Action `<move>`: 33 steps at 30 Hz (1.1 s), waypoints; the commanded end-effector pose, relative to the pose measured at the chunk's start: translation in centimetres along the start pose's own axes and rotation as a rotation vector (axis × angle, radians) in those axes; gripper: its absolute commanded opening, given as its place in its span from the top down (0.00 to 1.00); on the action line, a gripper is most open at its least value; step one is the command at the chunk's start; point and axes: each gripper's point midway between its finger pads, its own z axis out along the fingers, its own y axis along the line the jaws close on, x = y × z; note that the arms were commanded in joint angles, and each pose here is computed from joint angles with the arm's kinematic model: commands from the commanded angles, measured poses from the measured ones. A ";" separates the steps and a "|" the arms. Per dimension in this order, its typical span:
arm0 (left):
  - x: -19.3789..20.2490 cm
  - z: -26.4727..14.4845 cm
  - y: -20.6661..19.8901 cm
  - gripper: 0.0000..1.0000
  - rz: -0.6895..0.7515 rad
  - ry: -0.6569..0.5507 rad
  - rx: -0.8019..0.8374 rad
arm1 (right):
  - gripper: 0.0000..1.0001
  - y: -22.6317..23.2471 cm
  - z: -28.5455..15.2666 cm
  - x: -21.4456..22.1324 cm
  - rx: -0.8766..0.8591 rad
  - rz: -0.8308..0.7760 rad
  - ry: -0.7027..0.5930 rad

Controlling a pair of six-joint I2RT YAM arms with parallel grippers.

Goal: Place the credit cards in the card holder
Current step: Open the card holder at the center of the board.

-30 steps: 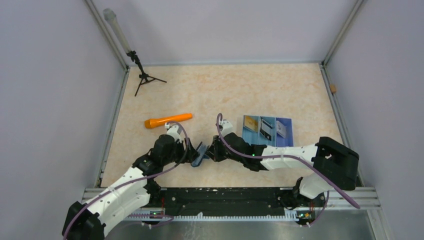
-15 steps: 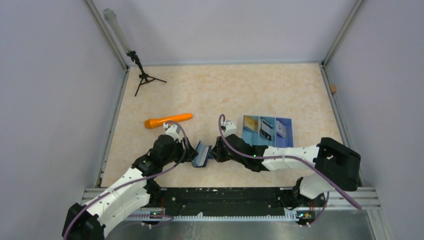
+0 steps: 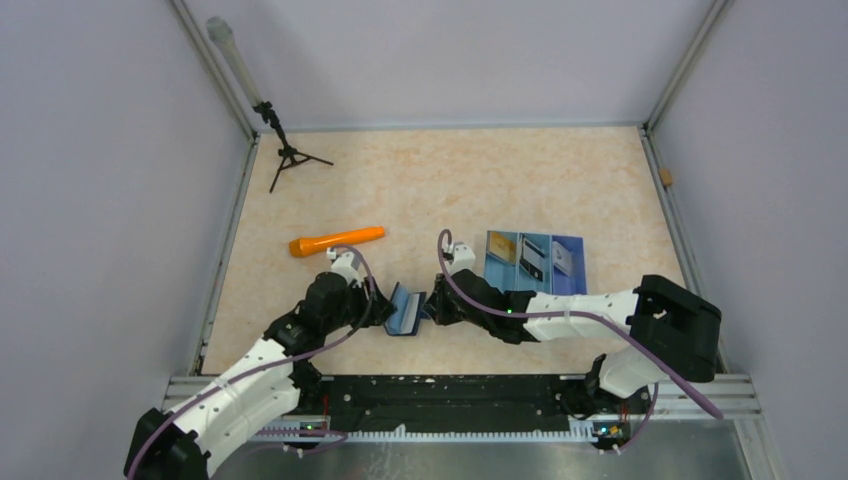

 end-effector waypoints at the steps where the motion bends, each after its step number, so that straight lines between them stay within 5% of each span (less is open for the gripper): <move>1: -0.5 -0.1 0.5 0.47 0.007 -0.020 -0.039 | 1.00 -0.4 0.2 -0.2 0.039 0.008 -0.020; 4: -0.6 -0.2 0.6 0.49 0.011 -0.029 -0.040 | 1.00 -0.9 0.3 0.0 0.067 0.006 -0.014; 12: -0.4 -0.3 1.4 0.78 -0.010 -0.036 -0.081 | 1.00 -1.8 0.1 -0.8 0.145 -0.014 -0.024; 19: -0.6 -0.4 0.8 0.99 -0.066 -0.050 -0.054 | 0.64 1.5 -1.6 -4.1 0.046 -0.052 -0.076; 29: -1.0 -1.1 -0.7 1.00 -0.129 -0.078 0.017 | 0.46 8.1 -3.5 -6.5 -0.186 -0.088 -0.118; 33: -0.9 -1.0 -0.8 1.00 -0.137 -0.072 0.023 | 0.47 9.7 -2.2 -5.9 -0.261 -0.065 -0.106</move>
